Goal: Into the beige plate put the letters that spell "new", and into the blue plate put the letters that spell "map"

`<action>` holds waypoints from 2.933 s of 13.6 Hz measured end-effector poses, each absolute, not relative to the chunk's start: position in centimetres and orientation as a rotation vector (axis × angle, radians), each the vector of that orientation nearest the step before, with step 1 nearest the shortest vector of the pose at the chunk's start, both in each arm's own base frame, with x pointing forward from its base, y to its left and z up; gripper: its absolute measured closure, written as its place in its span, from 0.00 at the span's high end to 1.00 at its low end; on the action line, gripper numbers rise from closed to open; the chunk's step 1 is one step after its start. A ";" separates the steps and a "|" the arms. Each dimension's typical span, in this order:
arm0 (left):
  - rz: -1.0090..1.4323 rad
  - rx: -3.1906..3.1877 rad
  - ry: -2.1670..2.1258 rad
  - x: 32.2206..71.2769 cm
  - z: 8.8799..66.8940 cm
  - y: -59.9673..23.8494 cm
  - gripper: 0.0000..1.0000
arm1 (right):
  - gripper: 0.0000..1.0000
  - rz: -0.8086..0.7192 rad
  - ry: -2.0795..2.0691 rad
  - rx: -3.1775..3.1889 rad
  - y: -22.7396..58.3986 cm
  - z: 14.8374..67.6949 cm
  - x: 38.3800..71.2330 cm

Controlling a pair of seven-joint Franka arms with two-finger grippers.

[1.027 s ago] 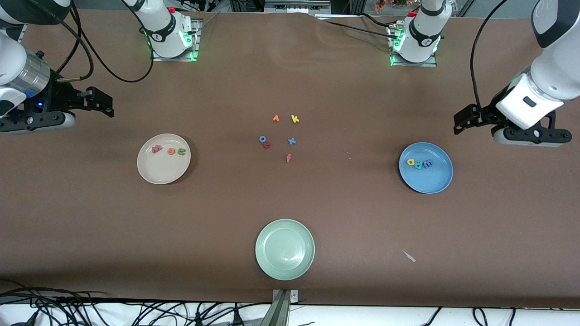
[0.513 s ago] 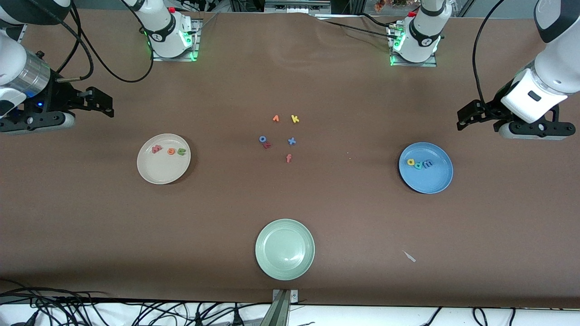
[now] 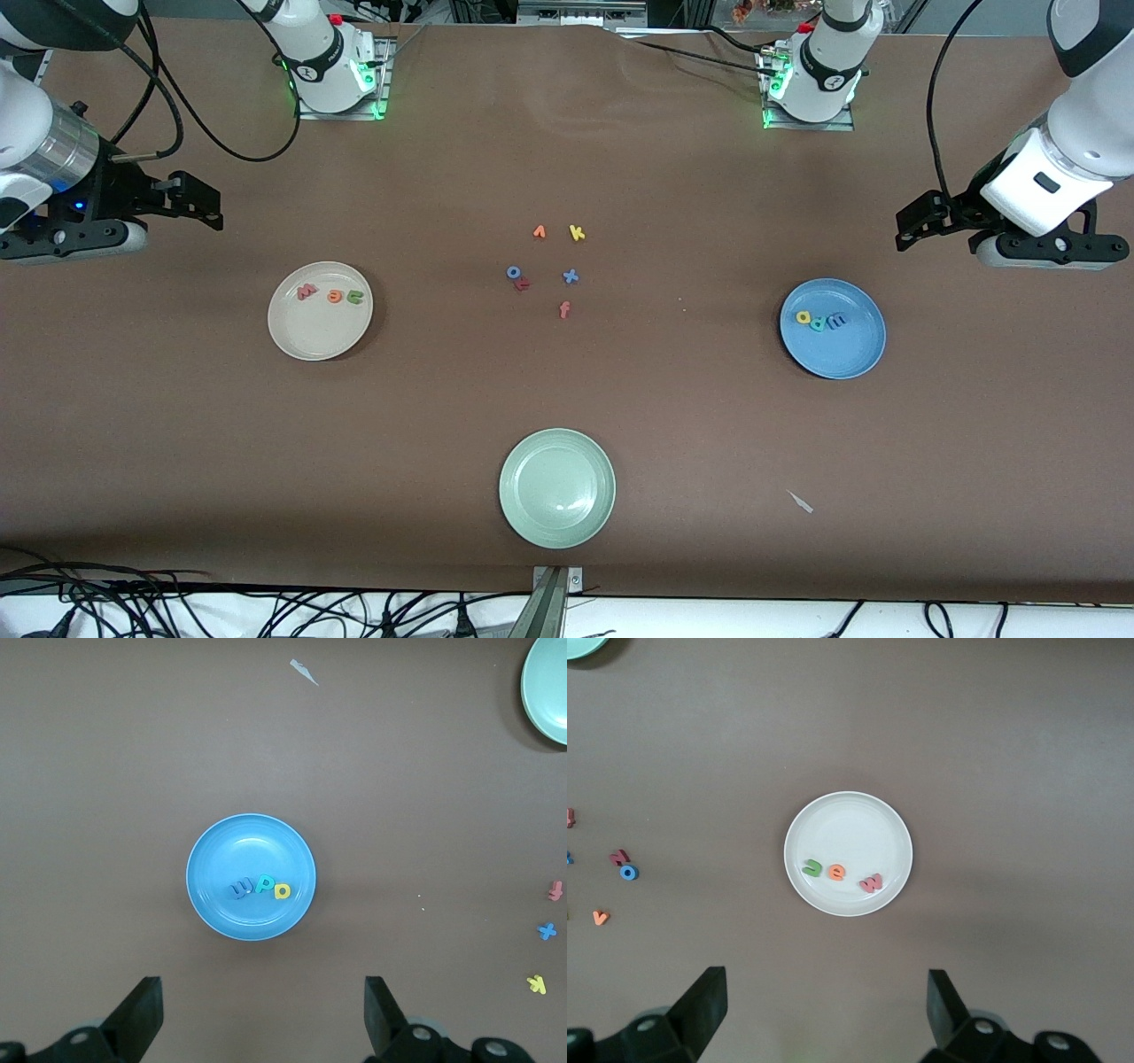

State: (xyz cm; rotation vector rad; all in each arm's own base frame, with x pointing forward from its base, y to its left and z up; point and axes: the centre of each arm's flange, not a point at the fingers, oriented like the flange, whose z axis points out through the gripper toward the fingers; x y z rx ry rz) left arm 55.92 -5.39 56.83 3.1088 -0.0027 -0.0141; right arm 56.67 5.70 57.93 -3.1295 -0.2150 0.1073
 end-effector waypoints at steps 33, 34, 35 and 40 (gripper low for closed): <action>-0.039 3.110 -0.007 55.7 56.9 -5.5 1.00 | 1.00 0.115 -0.204 -3.133 5.2 57.6 56.9; -0.039 3.110 -0.007 55.7 56.9 -5.5 1.00 | 1.00 0.115 -0.205 -3.133 5.2 57.6 56.9; -0.039 3.110 -0.007 55.7 56.9 -5.5 1.00 | 1.00 0.115 -0.205 -3.133 5.2 57.6 56.9; -0.039 3.110 -0.007 55.7 56.9 -5.5 1.00 | 1.00 0.115 -0.205 -3.133 5.2 57.6 56.9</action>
